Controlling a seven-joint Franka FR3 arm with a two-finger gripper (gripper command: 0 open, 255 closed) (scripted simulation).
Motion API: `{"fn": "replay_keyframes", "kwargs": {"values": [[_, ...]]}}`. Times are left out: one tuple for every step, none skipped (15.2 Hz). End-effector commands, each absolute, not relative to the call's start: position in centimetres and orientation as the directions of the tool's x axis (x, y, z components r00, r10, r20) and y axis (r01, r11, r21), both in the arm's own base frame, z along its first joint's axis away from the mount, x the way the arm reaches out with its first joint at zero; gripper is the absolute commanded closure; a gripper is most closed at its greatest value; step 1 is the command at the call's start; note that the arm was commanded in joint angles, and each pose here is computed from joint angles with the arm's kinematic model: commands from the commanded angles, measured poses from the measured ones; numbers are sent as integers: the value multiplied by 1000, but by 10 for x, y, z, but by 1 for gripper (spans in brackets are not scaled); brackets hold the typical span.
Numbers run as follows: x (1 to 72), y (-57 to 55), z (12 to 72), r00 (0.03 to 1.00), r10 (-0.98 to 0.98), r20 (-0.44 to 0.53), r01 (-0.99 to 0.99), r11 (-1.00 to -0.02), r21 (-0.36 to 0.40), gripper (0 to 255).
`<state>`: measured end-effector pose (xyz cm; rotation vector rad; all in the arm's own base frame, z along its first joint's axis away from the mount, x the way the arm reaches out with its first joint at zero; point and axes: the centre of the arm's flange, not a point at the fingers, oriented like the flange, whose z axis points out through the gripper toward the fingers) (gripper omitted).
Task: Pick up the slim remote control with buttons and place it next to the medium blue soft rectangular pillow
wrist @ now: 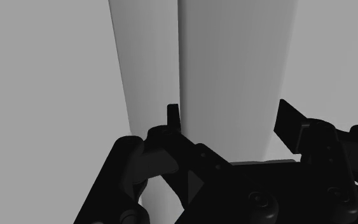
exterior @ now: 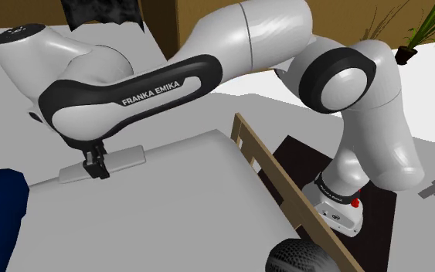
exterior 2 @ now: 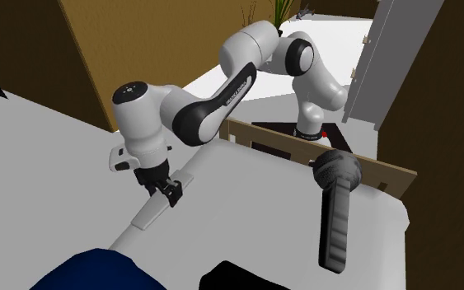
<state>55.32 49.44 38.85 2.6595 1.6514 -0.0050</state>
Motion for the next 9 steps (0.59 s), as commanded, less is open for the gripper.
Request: {"fn": "replay_keyframes", "kwargs": {"values": [[553,493,378,444,896,-8,896,-443,8,255],[553,493,373,444,896,-8,896,-443,8,255],[553,493,368,444,896,-8,896,-443,8,255],[553,493,362,444,896,-8,896,-443,8,255],[553,493,357,444,896,-8,896,-443,8,255],[553,493,352,444,896,-8,896,-443,8,255],[553,493,349,444,896,-8,896,-443,8,255],[553,493,349,444,896,-8,896,-443,8,255],[553,493,349,444,896,-8,896,-443,8,255]]}}
